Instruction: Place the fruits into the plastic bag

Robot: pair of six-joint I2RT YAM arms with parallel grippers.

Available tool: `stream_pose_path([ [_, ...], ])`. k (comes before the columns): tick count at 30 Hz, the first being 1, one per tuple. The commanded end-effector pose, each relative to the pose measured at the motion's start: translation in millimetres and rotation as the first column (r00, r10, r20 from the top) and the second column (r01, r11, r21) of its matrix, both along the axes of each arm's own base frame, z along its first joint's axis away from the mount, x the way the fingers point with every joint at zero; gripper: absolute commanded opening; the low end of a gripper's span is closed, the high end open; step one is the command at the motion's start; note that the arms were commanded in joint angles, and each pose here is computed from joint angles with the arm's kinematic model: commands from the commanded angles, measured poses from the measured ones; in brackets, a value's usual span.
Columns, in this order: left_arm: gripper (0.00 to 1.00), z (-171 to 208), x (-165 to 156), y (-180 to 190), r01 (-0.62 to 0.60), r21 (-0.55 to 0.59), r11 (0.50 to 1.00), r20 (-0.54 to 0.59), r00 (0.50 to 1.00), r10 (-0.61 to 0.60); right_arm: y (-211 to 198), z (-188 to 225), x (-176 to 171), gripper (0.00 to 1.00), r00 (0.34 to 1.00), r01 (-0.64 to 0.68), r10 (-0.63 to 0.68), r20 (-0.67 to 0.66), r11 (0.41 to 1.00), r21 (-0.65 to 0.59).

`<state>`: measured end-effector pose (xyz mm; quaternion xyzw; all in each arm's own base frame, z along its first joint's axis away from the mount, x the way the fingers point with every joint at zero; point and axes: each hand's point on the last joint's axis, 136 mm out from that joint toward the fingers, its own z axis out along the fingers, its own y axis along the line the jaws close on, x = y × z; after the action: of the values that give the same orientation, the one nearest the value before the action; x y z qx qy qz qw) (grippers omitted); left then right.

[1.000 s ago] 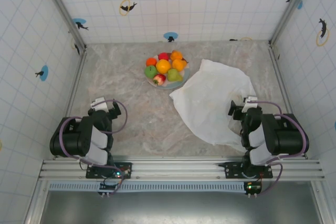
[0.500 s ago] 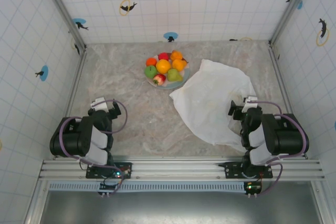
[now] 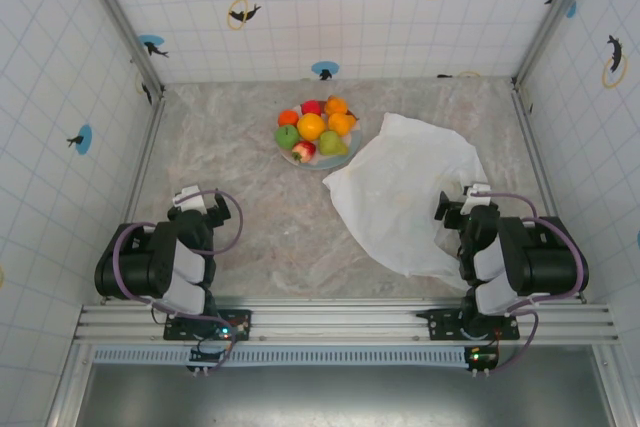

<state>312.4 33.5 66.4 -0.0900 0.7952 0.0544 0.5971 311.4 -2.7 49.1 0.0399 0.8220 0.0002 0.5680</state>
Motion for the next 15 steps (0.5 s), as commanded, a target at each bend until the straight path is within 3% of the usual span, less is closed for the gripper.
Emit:
stream_pose_path([
  [1, 0.98, -3.6, -5.0, 1.4, -0.009, -0.011, 1.000, -0.010, 1.000, 0.009, 0.6, 3.3, -1.4, 1.00, 1.000, -0.003, 0.003, 0.017, 1.000, -0.006],
  [15, 0.98, -3.0, -6.1, 1.3, -0.009, -0.011, 1.000, -0.006, 1.000, 0.008, 0.2, 4.0, -1.5, 1.00, 1.000, -0.001, 0.001, 0.020, 1.000, -0.006],
])
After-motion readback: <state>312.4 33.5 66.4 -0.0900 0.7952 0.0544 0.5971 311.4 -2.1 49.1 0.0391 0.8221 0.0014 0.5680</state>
